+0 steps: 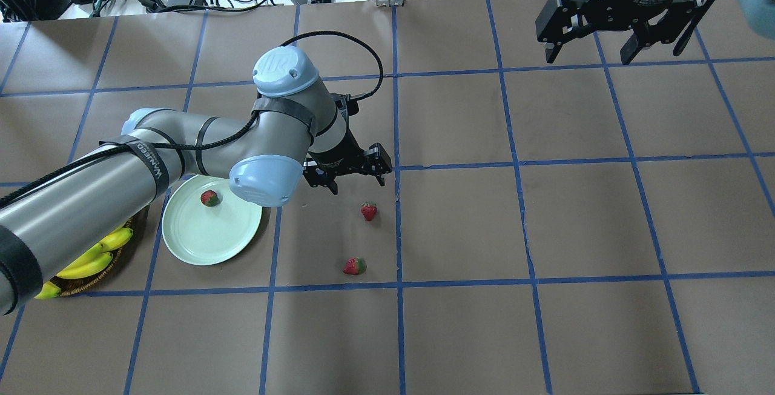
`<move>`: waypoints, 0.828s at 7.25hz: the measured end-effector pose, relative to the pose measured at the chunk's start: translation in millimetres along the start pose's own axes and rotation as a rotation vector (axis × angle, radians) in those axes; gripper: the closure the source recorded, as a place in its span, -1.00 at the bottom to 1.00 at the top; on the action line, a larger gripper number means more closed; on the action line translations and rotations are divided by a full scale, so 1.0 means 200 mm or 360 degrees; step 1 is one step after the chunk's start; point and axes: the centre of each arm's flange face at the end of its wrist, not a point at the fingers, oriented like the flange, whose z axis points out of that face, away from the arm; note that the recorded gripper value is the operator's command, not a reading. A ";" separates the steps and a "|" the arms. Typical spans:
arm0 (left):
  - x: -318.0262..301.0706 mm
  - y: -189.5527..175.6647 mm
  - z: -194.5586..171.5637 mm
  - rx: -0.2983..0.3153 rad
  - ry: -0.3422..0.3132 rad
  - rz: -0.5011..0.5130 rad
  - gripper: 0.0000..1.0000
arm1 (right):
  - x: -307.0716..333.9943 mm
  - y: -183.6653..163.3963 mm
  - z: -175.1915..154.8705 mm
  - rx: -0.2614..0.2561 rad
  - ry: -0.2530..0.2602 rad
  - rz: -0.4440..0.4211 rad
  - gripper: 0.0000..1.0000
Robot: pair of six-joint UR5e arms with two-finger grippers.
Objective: Collect all strawberries into plate
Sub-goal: 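Move the left gripper back and grasp the second strawberry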
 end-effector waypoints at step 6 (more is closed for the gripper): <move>0.01 0.09 0.26 -0.0048 0.0002 -0.0003 1.00 | 0.00 0.00 0.00 0.0000 0.0000 0.0000 -1.00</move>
